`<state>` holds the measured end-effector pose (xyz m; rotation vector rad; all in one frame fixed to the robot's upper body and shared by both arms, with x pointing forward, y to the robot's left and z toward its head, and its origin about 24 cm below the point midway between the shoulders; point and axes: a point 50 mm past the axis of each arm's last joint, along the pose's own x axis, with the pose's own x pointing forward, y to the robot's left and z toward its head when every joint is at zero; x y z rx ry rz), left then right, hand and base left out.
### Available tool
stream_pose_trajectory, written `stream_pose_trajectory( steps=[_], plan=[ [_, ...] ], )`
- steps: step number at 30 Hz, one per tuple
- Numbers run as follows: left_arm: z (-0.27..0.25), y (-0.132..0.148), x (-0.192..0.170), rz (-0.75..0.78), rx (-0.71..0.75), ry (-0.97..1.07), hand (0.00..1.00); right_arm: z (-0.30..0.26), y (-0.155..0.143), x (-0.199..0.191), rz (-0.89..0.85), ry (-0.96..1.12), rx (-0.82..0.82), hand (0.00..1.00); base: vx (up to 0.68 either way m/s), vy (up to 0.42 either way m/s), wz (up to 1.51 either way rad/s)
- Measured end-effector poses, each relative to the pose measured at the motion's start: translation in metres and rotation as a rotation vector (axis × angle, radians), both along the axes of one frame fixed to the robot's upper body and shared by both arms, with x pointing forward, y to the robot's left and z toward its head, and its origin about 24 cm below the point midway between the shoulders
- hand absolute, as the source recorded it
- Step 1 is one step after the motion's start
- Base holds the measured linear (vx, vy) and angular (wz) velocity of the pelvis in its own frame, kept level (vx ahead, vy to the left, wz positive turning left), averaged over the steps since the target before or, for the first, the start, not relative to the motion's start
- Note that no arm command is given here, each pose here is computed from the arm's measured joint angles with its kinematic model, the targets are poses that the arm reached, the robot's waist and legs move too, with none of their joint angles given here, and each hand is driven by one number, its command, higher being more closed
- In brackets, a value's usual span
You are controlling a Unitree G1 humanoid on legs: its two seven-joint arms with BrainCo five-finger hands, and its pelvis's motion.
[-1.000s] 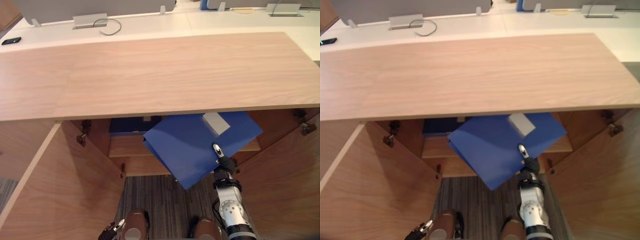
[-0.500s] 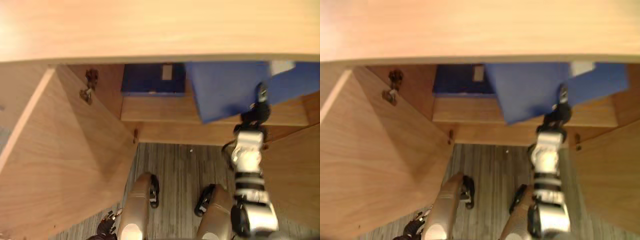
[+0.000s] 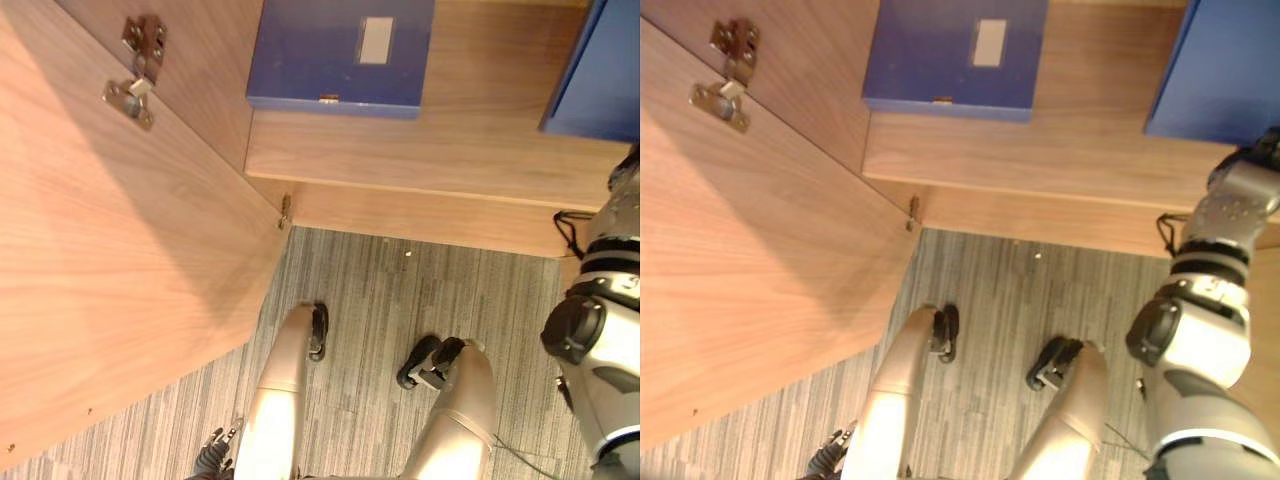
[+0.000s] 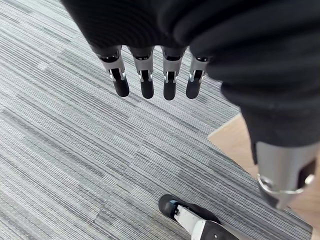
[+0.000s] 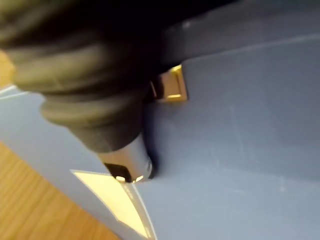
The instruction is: Walk over to the cabinet, pick up the folder, carry it to the office cabinet, place the folder inside the office cabinet, then close the office cabinet door
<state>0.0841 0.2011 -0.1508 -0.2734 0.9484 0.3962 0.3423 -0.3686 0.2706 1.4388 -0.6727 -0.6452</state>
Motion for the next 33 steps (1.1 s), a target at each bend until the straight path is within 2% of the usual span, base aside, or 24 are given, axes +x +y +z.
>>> stream_pose_trajectory(
  steps=[6,16,17,33],
  plan=[
    [-0.002,-0.001,-0.005,0.007,0.006,0.020,0.00,0.020,-0.002,0.002,0.004,0.040,-0.028,1.00,-0.01,-0.069,0.15],
    [-0.002,-0.004,-0.004,0.006,0.010,0.032,0.00,0.061,0.000,-0.002,-0.012,0.076,-0.192,1.00,0.01,-0.088,0.14],
    [-0.002,-0.005,-0.005,0.010,0.008,0.033,0.00,0.066,0.003,-0.002,-0.011,0.075,-0.213,0.00,0.02,-0.093,0.07],
    [-0.003,-0.007,-0.005,-0.003,-0.001,0.036,0.00,0.079,0.009,-0.003,-0.025,-0.014,-0.260,0.00,0.05,-0.067,0.03]
  ],
)
